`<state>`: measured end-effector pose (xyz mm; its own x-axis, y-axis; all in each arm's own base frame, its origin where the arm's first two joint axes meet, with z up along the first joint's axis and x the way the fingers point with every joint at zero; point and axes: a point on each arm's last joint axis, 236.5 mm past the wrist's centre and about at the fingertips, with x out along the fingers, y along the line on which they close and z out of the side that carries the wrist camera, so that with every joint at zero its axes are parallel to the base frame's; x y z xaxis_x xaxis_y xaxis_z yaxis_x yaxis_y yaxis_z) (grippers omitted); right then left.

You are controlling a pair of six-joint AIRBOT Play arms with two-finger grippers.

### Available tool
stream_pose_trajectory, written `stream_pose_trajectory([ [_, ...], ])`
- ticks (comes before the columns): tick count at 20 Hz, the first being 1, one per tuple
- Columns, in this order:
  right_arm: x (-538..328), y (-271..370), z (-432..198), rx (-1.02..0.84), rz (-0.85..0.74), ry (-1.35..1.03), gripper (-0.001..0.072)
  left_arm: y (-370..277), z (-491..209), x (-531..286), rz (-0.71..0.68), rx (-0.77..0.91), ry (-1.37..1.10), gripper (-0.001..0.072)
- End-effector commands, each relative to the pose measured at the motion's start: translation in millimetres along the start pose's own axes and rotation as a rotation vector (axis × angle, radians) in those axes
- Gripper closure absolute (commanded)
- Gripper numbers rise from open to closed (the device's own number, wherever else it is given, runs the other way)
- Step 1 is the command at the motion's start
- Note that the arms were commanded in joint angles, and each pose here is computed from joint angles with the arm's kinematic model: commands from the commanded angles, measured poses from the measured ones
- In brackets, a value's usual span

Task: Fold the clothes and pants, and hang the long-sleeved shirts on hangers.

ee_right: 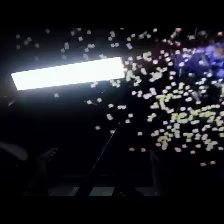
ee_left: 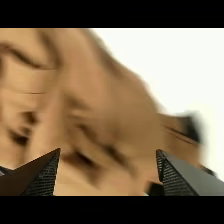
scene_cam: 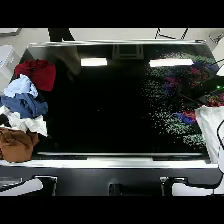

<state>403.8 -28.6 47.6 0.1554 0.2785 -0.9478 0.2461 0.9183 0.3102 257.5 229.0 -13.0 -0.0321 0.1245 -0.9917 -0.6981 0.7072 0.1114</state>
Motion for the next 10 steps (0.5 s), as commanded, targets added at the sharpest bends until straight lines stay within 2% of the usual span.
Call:
stream_pose_trajectory([
  [1, 0, 6, -10, 0.047, 0.022, 0.043, 0.005, 39, -4, 45, -0.026, -0.11, -0.021, -0.0001],
  [5, 0, 6, -15, 0.094, 0.022, 0.066, 0.005, 37, -16, 77, -0.064, -0.091, 0.032, -0.0001],
  [8, -1, 9, -26, 0.099, 0.03, 0.112, 0.005, 16, -20, 85, -0.146, -0.046, 0.067, 0.0005],
  [9, -2, 9, -29, 0.098, 0.033, 0.128, 0.005, 14, -22, 85, -0.153, -0.051, 0.077, 0.0055],
  [10, -2, 10, -32, 0.098, 0.034, 0.138, 0.005, 14, -27, 81, -0.153, -0.044, 0.094, 0.044],
])
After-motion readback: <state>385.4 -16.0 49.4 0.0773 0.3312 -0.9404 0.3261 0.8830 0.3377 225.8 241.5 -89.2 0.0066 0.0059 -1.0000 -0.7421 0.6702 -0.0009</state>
